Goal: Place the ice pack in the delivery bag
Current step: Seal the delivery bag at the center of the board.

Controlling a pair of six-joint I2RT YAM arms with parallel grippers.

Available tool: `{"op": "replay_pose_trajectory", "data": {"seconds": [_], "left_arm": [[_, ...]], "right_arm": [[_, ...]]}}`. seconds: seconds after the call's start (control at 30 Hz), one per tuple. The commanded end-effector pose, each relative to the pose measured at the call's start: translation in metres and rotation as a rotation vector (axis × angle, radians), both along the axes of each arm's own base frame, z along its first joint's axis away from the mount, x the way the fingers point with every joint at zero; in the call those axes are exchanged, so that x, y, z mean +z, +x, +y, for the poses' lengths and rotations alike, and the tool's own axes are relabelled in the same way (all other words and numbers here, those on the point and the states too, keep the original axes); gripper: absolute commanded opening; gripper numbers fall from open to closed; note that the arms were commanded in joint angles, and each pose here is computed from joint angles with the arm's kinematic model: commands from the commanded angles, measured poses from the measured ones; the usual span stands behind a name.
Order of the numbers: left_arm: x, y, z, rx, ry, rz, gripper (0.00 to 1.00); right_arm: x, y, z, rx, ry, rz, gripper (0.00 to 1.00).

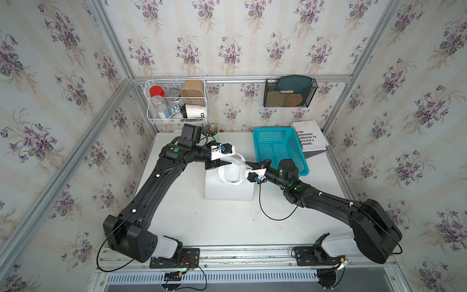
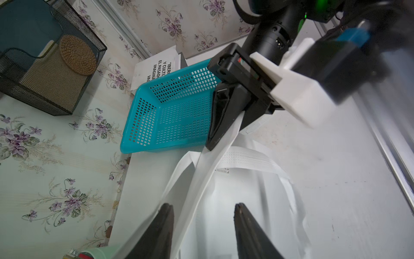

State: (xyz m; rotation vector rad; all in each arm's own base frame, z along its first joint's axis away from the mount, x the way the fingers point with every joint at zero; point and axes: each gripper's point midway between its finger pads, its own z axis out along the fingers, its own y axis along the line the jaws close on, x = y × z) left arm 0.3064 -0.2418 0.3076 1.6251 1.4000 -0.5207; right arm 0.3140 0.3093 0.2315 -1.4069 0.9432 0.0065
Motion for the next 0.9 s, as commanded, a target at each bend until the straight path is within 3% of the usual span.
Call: {"op": "replay_pose_trajectory", "data": {"seconds": [0.0, 0.3, 0.4, 0.67, 0.87], "left_arm": [[0.009, 0.010, -0.005, 0.036, -0.046, 0.050, 0.47], [0.016, 0.023, -0.008, 0.146, -0.083, 0.272, 0.46], [0.002, 0.022, -0.005, 0.170, -0.025, 0.326, 0.44], [-0.035, 0.021, 0.004, 0.213, 0.145, 0.321, 0.44], [-0.035, 0.018, 0.003, 0.194, 0.171, 0.294, 0.47]], "right_arm": [[-0.020, -0.002, -0.001, -0.007, -0.059, 0.047, 0.00], [-0.022, -0.005, 0.001, 0.001, -0.081, 0.029, 0.00], [-0.021, -0.006, 0.000, 0.000, -0.084, 0.022, 0.00], [-0.021, -0.009, 0.002, 0.012, -0.092, 0.009, 0.00], [-0.023, -0.009, 0.002, 0.010, -0.096, 0.008, 0.00]]}}
